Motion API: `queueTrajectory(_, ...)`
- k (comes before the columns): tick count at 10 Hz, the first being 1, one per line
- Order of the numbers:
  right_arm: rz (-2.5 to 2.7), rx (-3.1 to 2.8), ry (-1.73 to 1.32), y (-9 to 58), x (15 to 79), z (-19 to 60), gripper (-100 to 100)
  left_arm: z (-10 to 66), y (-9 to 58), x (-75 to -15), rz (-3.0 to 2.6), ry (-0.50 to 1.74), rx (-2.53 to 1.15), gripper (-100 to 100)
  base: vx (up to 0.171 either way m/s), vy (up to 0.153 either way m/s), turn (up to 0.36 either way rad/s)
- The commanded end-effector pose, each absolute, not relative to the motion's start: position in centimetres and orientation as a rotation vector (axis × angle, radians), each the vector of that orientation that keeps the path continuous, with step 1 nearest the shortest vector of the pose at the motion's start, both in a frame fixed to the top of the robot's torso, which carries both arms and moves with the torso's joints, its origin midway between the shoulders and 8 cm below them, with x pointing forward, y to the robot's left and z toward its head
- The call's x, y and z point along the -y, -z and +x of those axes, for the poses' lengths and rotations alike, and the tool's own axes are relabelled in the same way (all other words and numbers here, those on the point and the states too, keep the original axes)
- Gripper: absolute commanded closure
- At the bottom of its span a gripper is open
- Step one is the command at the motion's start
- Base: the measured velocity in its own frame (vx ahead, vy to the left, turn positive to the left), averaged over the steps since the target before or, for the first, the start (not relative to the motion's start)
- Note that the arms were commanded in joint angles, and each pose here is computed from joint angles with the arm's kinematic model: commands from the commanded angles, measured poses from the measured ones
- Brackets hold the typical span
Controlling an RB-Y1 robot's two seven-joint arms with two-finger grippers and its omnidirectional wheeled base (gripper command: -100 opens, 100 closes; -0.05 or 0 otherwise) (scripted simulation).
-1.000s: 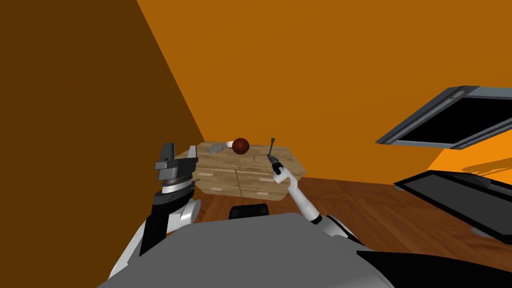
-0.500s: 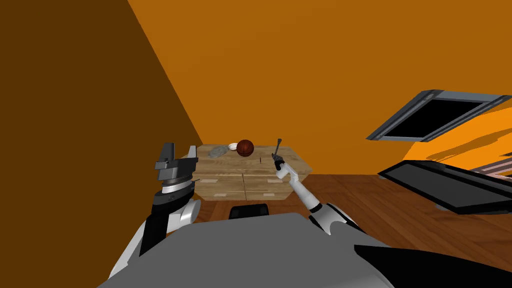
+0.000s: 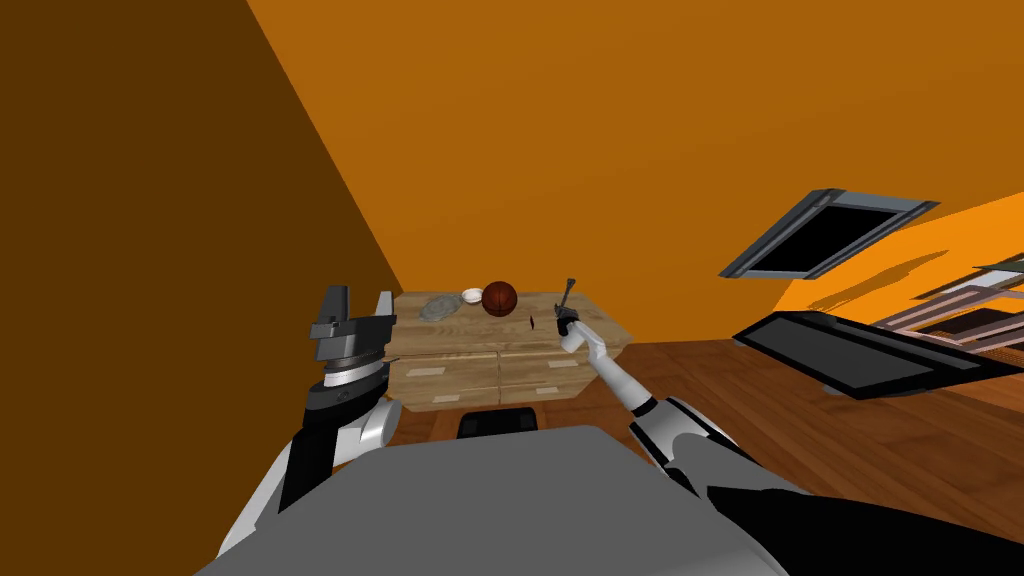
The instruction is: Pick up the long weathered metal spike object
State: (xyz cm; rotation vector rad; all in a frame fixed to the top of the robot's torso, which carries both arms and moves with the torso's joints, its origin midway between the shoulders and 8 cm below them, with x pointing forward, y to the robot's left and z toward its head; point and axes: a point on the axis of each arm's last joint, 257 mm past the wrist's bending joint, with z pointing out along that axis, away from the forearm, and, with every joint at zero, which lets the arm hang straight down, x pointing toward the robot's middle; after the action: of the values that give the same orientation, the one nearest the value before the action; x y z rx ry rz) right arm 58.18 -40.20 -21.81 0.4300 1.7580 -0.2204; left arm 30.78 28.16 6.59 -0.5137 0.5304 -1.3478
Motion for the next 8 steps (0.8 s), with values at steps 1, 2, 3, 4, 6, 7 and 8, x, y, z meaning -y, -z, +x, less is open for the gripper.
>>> queueTrajectory(1,0.427,-1.745,0.263,21.1,41.6,58.7,-100,30.8,-6.6,-28.2,-0.514,1.348,-0.530,0,0.027,0.082,-0.045)
queueTrajectory(2,0.423,-1.725,0.317,20.0,43.4,58.8,-100,30.8,-6.6,-28.2,-0.514,1.348,-0.531,0,0.040,0.144,-0.092)
queueTrajectory(3,0.420,-1.713,0.346,19.2,44.4,58.9,-100,30.8,-6.6,-28.2,-0.514,1.348,-0.530,0,0.053,0.189,-0.096)
queueTrajectory(4,0.419,-1.722,0.322,19.7,43.8,58.8,-100,30.8,-6.6,-28.2,-0.514,1.348,-0.530,0,0.024,0.087,-0.028)
queueTrajectory(6,0.423,-1.730,0.336,19.1,46.0,59.4,-100,30.8,-6.6,-28.2,-0.514,1.348,-0.531,0,-0.001,0.049,0.047)
queueTrajectory(7,0.408,-1.755,0.347,20.1,46.4,59.3,-100,30.8,-6.6,-28.2,-0.514,1.348,-0.531,0,-0.004,0.087,0.031)
queueTrajectory(8,0.404,-1.763,0.350,20.5,46.7,59.3,-100,30.8,-6.6,-28.2,-0.514,1.348,-0.531,0,0.002,0.040,-0.016)
